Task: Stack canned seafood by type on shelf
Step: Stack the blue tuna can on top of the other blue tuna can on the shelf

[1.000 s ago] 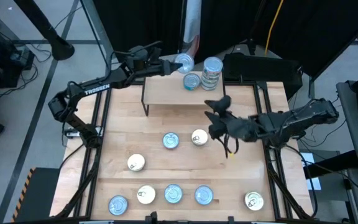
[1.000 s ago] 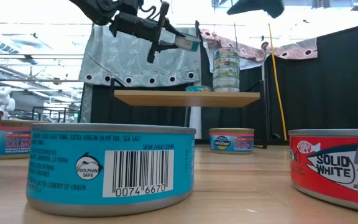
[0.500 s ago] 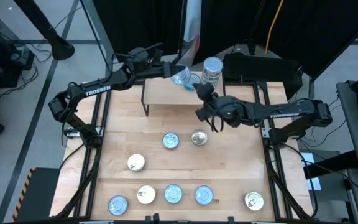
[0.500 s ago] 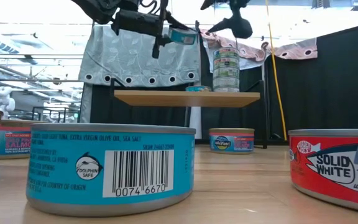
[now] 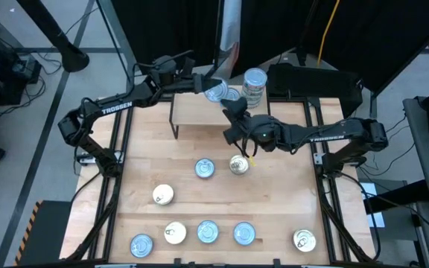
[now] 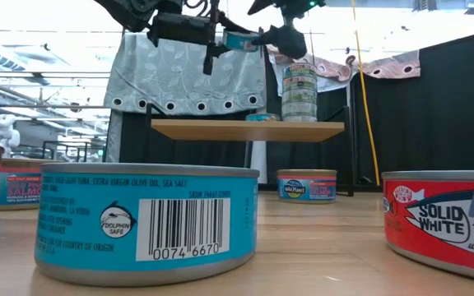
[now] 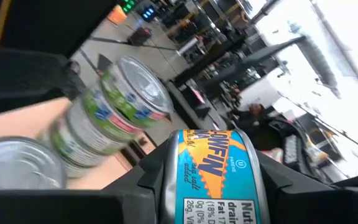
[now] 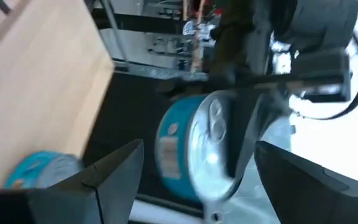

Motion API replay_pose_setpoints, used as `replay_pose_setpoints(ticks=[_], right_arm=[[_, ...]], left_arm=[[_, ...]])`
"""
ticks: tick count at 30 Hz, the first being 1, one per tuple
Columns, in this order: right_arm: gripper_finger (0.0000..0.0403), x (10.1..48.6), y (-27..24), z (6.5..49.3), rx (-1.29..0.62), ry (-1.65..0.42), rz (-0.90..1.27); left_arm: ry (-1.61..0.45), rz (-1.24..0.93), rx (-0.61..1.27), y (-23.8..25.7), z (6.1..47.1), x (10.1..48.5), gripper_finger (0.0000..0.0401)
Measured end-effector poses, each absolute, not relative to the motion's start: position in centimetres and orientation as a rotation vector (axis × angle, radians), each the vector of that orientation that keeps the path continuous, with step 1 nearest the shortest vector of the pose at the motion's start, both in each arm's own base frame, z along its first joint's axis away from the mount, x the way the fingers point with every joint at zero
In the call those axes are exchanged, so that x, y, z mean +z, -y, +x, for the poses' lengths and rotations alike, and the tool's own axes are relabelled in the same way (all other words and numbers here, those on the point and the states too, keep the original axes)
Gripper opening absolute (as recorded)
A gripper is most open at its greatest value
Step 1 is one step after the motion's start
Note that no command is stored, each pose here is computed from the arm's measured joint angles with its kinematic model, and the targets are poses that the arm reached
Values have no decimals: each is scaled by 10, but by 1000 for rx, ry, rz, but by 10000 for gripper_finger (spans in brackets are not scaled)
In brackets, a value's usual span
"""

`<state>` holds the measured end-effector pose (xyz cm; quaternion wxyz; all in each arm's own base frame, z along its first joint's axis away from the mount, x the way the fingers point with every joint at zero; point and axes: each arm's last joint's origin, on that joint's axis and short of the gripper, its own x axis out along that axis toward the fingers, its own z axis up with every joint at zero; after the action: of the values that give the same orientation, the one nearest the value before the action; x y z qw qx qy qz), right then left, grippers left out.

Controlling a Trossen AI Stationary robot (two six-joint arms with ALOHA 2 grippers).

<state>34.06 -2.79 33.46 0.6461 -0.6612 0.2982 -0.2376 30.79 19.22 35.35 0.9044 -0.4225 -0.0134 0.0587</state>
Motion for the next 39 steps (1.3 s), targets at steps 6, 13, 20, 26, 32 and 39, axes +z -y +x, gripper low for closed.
replay_pose_setpoints(ticks=[6, 13, 20, 26, 32, 39], right_arm=[[297, 324, 27, 350, -505, -722, -1604], [297, 321, 29, 361, -600, -735, -1657], [293, 319, 29, 370, -654, -721, -1754], [211, 314, 29, 373, -637, -740, -1778], [99, 314, 32, 372, -643, -754, -1772], [44, 313, 32, 372, -629, -780, -1776]], left_arm=[[8, -895, 65, -188, 309, 355, 139], [-6, -895, 29, -187, 308, 355, 141], [-7, -893, 13, -185, 309, 356, 142], [-11, -894, 6, -188, 307, 356, 142], [-17, -882, -7, -188, 306, 357, 142], [-27, -880, -8, -188, 306, 356, 143]])
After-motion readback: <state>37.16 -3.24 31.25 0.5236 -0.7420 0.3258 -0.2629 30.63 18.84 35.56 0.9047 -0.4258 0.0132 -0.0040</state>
